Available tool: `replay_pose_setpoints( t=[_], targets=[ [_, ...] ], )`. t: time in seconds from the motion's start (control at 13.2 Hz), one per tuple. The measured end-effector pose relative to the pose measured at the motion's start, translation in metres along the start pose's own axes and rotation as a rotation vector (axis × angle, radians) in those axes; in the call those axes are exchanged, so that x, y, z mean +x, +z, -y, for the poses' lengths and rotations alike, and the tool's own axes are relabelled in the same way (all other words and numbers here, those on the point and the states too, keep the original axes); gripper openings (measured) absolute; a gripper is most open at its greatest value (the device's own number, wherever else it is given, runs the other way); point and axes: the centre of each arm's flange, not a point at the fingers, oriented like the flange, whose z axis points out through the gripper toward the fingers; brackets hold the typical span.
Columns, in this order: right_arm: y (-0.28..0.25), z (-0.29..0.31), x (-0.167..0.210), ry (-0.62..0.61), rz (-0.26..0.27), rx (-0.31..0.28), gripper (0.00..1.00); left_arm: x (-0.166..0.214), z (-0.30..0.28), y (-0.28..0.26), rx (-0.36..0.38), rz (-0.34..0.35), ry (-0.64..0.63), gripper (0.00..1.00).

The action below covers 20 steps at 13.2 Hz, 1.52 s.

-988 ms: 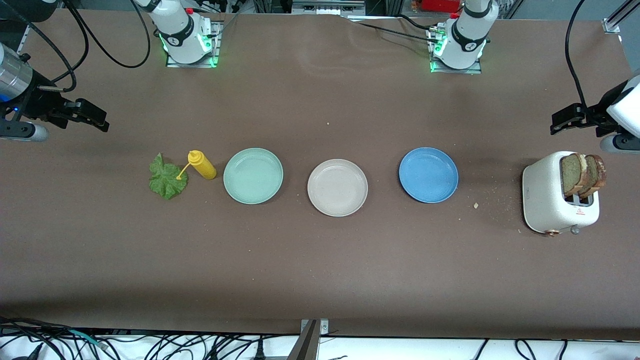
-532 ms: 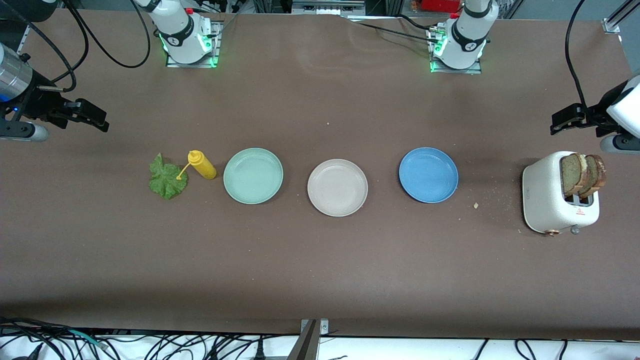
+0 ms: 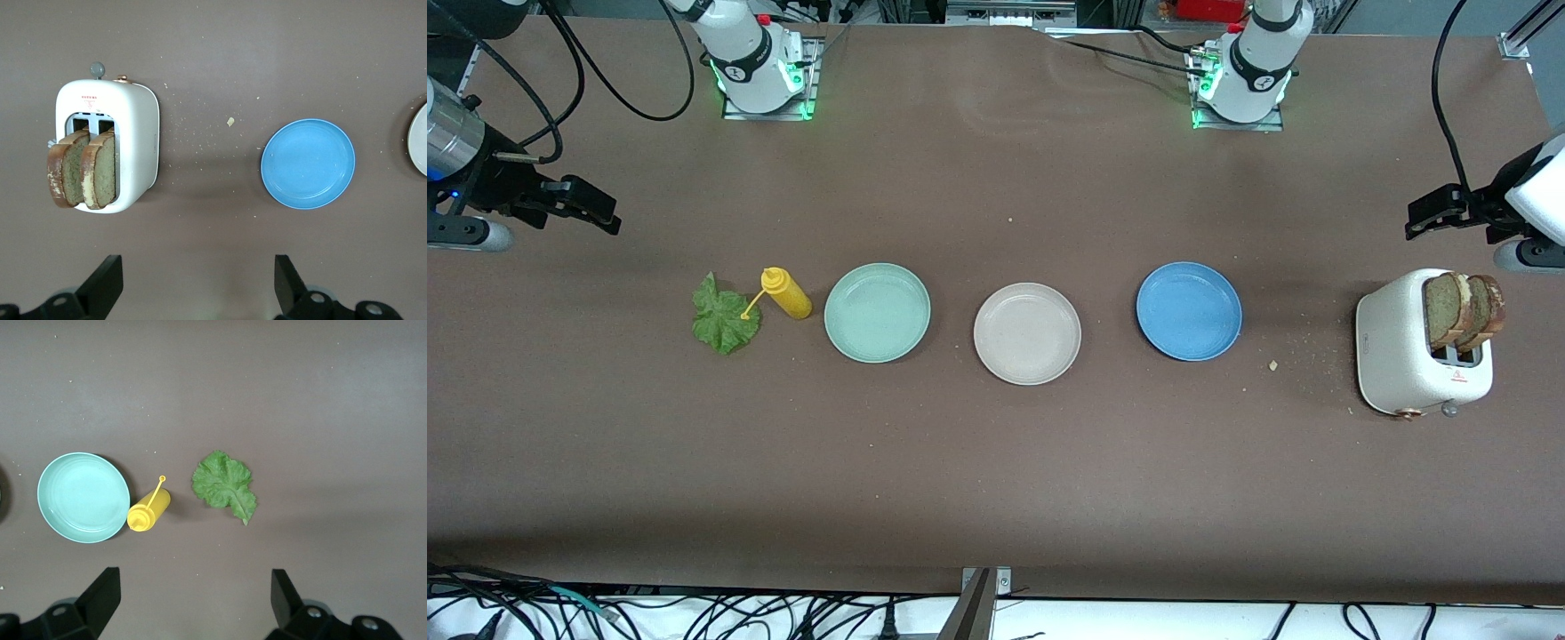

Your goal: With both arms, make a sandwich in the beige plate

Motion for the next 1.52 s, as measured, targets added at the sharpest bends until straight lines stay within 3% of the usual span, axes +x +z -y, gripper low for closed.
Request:
replay_pose_setpoints(
  t=[0.99, 1.52],
  targets=[
    [0.0, 0.0, 0.0, 0.0, 0.001, 0.0, 1.0, 0.001, 0.005, 0.002, -0.001, 0.004, -0.002, 1.0],
    [0.001, 0.0, 0.0, -0.001, 0.005, -0.001, 1.0, 0.03, 0.085, 0.062, -0.019, 0.021, 0.021, 1.0]
  ],
)
